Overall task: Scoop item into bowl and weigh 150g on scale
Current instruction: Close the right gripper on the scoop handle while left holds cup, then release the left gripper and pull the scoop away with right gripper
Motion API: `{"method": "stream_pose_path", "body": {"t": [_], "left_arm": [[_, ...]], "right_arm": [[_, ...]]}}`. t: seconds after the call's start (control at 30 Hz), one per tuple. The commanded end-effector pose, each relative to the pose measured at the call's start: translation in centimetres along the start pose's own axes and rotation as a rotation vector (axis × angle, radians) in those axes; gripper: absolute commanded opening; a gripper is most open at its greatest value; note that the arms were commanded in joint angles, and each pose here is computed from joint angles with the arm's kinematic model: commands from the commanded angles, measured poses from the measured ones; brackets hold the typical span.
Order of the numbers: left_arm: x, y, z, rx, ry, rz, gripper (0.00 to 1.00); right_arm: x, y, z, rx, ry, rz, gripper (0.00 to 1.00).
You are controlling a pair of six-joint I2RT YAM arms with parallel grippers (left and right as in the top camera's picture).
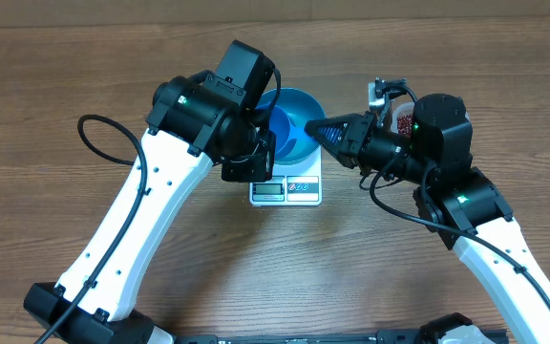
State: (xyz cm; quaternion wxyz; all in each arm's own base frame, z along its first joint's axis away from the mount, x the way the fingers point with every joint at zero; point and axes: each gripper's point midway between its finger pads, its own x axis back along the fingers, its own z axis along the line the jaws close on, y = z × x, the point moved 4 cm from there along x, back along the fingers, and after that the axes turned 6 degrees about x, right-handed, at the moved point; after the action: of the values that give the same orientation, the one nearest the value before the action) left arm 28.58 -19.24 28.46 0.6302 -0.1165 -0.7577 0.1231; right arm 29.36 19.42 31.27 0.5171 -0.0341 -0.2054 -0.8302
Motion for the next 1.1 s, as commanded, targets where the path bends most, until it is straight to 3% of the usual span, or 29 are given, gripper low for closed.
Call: {"method": "stream_pose_path", "body": {"t": [0.0, 0.2, 0.3, 0.37, 0.4, 0.47, 0.63, 0.8, 1.07], "left_arm": [[0.2, 0.1, -0.3, 0.014, -0.020, -0.017, 0.04], [0.2, 0.1, -0.3, 0.013, -0.020, -0.016, 0.09], [0.2, 0.1, -0.3, 0.013, -0.020, -0.017, 0.29], [0.2, 0.1, -0.4, 0.010, -0.021, -0.016, 0.52], [0.2, 0.1, -0.4, 0.010, -0.021, -0.016, 0.59], [0.2, 0.0, -0.4, 0.009, -0.021, -0.016, 0.72], [0.2, -0.2, -0.7, -0.041, -0.039, -0.006, 0.91], [0.2, -0.5, -1.2, -0.108, -0.060, 0.005, 0.97], [0.3, -0.9, -1.8, -0.246, -0.097, 0.018, 0.99]], "right_arm": [[0.2, 0.2, 0.9, 0.018, 0.016, -0.009, 0.04], [0.2, 0.2, 0.9, 0.018, 0.016, -0.009, 0.04], [0.2, 0.2, 0.9, 0.018, 0.016, -0.009, 0.04], [0.2, 0.2, 0.9, 0.018, 0.016, -0.010, 0.04], [0.2, 0.2, 0.9, 0.018, 0.016, -0.010, 0.04], [0.2, 0.2, 0.9, 0.018, 0.015, -0.011, 0.04], [0.2, 0.3, 0.9, 0.018, 0.012, -0.016, 0.04], [0.2, 0.3, 0.9, 0.018, 0.012, -0.016, 0.04], [0.2, 0.5, 0.6, 0.014, -0.007, -0.029, 0.04]]}}
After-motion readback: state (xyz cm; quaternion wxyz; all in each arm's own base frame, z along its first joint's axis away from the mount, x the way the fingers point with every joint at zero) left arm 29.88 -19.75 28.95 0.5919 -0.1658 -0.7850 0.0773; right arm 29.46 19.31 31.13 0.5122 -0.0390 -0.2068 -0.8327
